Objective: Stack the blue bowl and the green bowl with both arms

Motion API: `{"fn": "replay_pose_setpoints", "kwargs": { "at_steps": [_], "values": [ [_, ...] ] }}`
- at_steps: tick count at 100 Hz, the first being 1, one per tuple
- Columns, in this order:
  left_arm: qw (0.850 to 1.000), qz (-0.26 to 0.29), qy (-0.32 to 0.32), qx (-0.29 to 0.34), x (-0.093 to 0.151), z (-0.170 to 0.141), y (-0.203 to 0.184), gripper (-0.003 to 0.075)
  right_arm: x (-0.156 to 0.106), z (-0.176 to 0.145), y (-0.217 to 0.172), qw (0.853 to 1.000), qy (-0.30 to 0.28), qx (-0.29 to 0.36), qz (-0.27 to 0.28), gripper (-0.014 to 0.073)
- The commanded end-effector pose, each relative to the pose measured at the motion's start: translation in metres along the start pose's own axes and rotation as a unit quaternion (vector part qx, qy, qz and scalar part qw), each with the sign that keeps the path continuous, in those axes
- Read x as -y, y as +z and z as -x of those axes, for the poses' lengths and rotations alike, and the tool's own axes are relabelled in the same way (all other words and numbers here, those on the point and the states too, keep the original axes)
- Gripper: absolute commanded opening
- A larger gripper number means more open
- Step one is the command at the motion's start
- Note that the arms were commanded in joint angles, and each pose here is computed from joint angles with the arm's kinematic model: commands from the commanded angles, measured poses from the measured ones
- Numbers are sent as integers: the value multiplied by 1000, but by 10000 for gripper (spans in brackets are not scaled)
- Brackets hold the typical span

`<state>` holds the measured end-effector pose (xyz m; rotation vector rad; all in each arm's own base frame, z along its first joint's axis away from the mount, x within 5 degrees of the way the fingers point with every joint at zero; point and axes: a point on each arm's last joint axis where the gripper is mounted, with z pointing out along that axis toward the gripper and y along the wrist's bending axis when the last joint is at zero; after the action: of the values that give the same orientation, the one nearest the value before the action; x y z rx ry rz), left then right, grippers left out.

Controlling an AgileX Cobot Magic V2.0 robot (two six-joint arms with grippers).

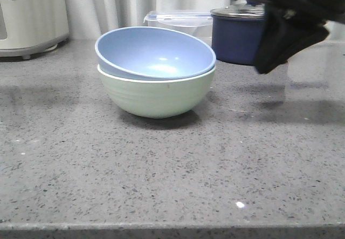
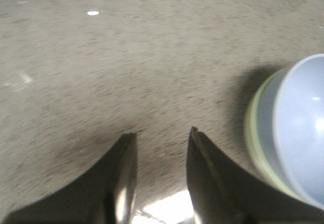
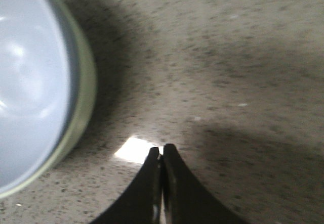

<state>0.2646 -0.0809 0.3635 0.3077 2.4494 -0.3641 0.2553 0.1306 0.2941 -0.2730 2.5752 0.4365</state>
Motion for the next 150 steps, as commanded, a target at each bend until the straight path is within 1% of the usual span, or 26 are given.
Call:
{"fn": "replay_pose_setpoints", "kwargs": {
  "at_steps": [1,11,24,50,64,85,98,102,126,135,150],
  "values": [
    [998,20,-7,66,-6,-2,-31,150,6,9,-27,999,4,53,-6,-63],
    [995,48,-16,84,-18,-17,-46,76,15,10,-39,997,12,70,-16,-63],
    [990,76,-26,115,-26,-36,-63,-21,24,8,-52,996,19,85,-30,-63],
    [975,129,-31,177,-35,-73,-87,-20,38,-16,-73,990,34,131,-45,-63],
    [965,148,-22,215,-35,-91,-95,-20,40,-36,-84,983,22,174,-51,-63],
    [949,163,-5,269,-31,-117,-102,-20,42,-69,-102,966,7,255,-48,-63],
    [937,170,5,306,-28,-132,-106,-20,44,-90,-113,949,-10,313,-50,-63],
    [935,170,6,311,-27,-137,-105,-20,44,-98,-116,943,-16,328,-51,-63],
    [920,173,13,352,-24,-159,-107,-20,46,-133,-128,918,-28,392,-45,-63],
    [916,174,15,362,-23,-164,-108,-20,46,-141,-132,913,-30,404,-43,-63],
    [917,174,15,360,-23,-165,-107,-20,46,-145,-133,915,-30,400,-43,-63]
  ]
}}
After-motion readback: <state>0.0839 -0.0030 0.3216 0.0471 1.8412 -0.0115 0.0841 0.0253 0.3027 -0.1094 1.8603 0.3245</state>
